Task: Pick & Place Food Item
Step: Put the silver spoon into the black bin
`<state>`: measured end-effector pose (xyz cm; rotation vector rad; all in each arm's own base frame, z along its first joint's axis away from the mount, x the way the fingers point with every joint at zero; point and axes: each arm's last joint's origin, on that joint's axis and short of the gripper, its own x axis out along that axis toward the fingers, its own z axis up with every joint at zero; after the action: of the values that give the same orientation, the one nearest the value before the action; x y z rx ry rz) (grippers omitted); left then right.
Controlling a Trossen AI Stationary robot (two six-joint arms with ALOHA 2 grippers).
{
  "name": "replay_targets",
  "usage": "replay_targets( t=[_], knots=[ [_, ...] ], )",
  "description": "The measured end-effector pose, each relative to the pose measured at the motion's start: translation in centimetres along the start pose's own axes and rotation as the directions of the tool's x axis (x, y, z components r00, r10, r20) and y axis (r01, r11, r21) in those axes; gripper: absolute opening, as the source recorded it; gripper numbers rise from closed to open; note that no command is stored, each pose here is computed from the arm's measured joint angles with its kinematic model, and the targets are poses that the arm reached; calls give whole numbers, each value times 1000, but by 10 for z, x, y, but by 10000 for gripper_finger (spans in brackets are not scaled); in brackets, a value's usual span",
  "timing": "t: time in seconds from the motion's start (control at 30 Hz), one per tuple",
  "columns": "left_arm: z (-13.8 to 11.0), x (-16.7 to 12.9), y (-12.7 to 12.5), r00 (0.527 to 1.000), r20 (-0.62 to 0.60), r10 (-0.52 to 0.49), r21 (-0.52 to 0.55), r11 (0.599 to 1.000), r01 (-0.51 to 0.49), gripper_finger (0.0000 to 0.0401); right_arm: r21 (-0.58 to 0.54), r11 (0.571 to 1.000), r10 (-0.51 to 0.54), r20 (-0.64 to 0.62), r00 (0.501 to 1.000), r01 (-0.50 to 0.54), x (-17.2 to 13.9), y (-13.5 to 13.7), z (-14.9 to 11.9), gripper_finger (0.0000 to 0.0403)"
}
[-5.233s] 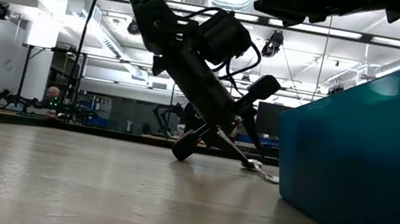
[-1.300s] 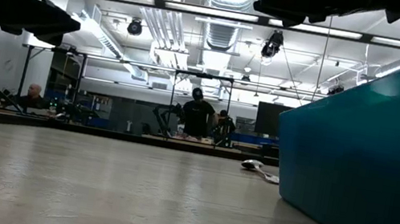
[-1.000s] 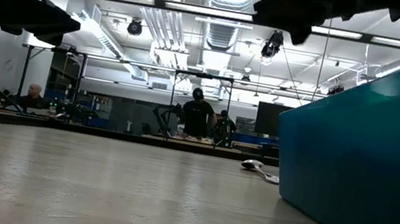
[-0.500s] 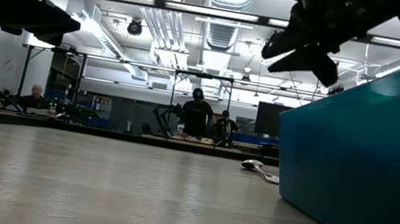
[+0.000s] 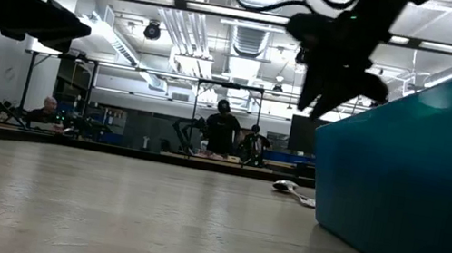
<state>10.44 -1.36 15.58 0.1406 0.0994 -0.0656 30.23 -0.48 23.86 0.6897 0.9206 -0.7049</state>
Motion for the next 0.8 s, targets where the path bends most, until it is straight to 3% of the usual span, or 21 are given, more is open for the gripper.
replay_targets(
  t=[0.33,0.8],
  knots=[
    [0,0,0,1000,0,0,3,1000,0,119,83,982,-171,5,985,170,46,30,9,141],
    [0,0,0,1000,0,0,3,1000,0,120,287,916,-289,-16,957,281,83,44,-24,141]
  ],
)
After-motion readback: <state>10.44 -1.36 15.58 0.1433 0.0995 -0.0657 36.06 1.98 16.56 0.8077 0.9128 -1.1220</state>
